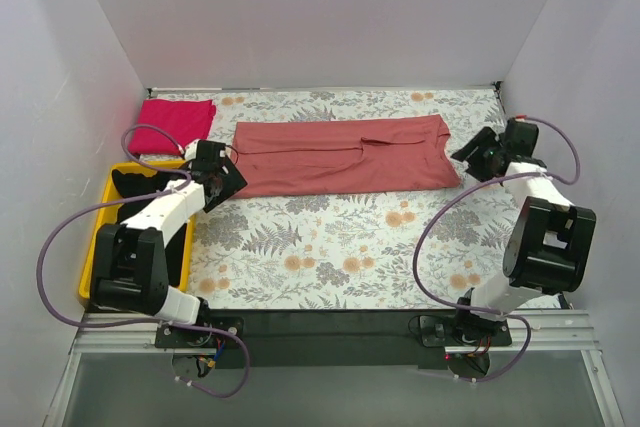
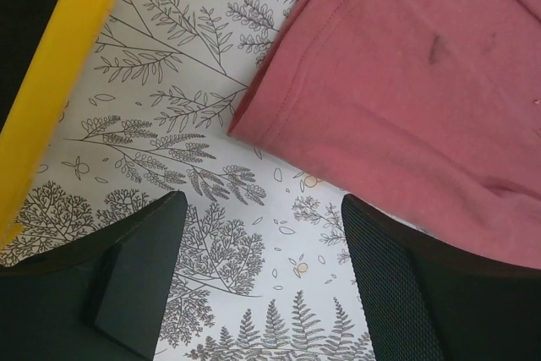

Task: Fold and stack the t-shirts
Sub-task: Fold the tshirt

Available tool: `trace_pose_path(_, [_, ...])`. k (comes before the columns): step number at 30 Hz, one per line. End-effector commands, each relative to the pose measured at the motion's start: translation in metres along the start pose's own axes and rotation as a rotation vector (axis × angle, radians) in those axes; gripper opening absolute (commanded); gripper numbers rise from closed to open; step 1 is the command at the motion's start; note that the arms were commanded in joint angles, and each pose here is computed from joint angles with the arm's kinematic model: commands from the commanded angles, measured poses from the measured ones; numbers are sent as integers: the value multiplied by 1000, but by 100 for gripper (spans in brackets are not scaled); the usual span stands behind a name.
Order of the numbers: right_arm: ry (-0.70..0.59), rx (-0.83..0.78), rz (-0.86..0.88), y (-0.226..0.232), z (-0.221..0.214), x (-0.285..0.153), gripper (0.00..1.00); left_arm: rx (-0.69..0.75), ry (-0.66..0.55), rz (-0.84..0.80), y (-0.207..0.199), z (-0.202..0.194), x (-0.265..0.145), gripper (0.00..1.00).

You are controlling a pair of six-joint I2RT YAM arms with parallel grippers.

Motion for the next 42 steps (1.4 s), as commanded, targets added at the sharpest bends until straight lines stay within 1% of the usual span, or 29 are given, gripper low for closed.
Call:
trace_pose_path(1, [59,38,65,-23,-17,-3,66,-21,8,5,-5,7,3,73])
trace_pose_path(3, [70,70,73,-34,-24,-2,66,-26,16,9,-6,8,7,74])
trace_pose_path(9, [80,123,121,-46,-36,12,66,-25,57,19,-11,6,22,75])
trace_pose_path(17, [106,149,115,-63,-53,28,65,-14,87,58,-14,3,41,75])
trace_pose_path(21, [98,154,129,-66,-53,33,65,-16,94,77,-13,1,47,73])
trace_pose_path(30, [111,176,136,-71,-55,42,60,-52,92,108,-2,6,51,70])
trace_pose_path(33, [113,173,132,-73,-57,42,57,-77,87,94,-1,12,47,70])
trace_pose_path(36, [118,172,126,-76,-59,42,48,-107,95,66,-1,16,43,71])
trace_pose_path(38, [122,173,125,-78,-60,43,35,-136,97,50,0,19,42,71])
trace_pose_path(39, [123,171,126,-79,-59,43,25,-144,95,45,0,20,41,71])
trace_pose_path(40, [125,171,128,-79,-60,43,11,-153,99,33,-2,20,41,71])
trace_pose_path(41, [129,174,127,-81,-61,43,3,-161,100,27,-2,22,41,71])
trace_pose_path(42, [128,173,126,-81,-61,43,1,-162,103,26,-2,21,42,71])
Point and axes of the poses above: each gripper's point midway between its finger pads, its own x axis out along the fingers, its own y axis along the line the jaws close on, z = x × y, the point moved 8 cm from there along -x, back along the fingers, and after that the axes turned 1 degree about -x, right-handed, at the moved point
